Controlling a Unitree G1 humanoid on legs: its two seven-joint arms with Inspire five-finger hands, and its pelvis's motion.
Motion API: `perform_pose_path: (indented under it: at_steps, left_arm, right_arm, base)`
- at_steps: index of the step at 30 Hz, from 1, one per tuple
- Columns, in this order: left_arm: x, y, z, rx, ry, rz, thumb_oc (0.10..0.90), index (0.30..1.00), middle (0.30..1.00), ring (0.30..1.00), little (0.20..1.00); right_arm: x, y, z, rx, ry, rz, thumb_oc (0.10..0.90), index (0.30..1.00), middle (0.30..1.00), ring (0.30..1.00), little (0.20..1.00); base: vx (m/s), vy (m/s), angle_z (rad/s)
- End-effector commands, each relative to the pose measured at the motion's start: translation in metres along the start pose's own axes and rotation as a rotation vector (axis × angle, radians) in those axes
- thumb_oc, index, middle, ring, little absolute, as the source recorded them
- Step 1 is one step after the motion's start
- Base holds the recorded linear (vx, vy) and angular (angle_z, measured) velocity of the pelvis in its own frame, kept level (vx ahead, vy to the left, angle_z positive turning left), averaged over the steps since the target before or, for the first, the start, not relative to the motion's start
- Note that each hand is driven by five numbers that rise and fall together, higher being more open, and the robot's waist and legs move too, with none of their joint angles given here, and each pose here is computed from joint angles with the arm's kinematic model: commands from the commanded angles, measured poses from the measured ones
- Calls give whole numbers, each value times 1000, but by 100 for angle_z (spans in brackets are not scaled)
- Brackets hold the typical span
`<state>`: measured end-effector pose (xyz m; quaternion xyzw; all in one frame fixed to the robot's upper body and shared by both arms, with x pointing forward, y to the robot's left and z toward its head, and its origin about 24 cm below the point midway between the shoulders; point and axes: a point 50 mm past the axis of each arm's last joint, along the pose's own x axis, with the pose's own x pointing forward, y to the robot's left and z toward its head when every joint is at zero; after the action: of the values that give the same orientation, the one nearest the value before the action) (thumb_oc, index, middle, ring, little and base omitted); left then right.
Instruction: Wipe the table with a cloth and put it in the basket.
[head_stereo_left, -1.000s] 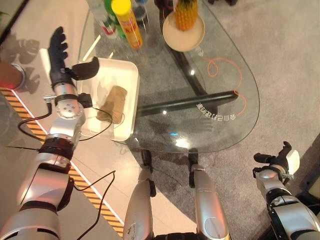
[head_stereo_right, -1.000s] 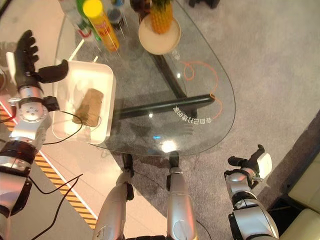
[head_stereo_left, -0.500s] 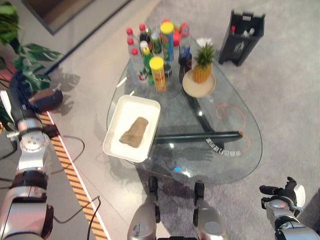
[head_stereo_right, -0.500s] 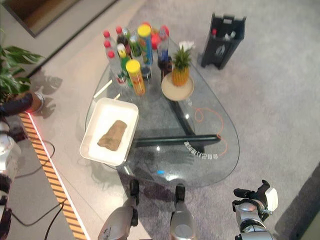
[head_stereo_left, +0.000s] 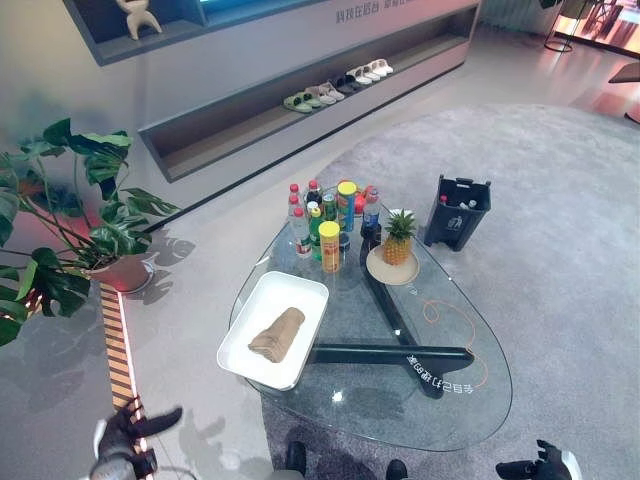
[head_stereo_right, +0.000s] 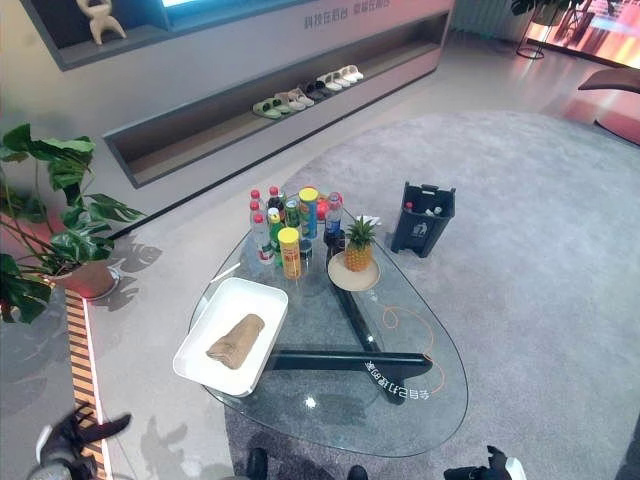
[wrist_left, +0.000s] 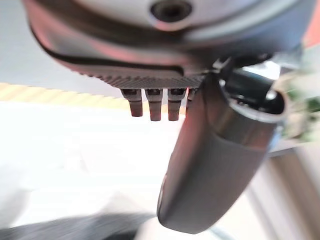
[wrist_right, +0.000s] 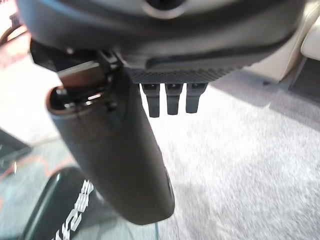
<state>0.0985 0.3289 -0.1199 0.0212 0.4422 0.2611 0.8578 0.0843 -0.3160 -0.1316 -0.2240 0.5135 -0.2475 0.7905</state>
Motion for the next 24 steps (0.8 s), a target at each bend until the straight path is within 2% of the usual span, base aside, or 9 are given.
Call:
perform_pose_path:
  at_steps: [1, 8, 13, 19, 24]
  left_arm:
    - [8, -9, 36, 90, -102, -64, 800, 900, 900, 900, 900]
    - [3, -30, 3, 155, 12, -144, 800, 900, 900, 900, 900]
    - [-1, -38, -17, 231, 123, -197, 800, 900, 900, 900, 900]
    - [-3, -45, -26, 277, 185, -242, 800, 900, 900, 900, 900]
    - [-3, -54, -24, 293, 180, -271, 800, 900, 900, 900, 900]
  right_arm:
    - [5, -6, 15, -66, -42, -8, 800, 900, 900, 900, 900]
    - [2, 4, 10, -95, -16, 38, 800, 900, 900, 900, 900]
    - [-2, 18, -1, -116, 54, 149, 800, 900, 900, 900, 900]
    - [-6, 30, -8, -173, 117, 264, 800, 900, 900, 900, 900]
    - [-7, 32, -11, -184, 149, 291, 800, 900, 900, 900, 900]
  base:
    - [0, 0, 0]
    - [16, 5, 0]
    - [0, 0, 0]
    - [11, 6, 0]
    - [0, 0, 0]
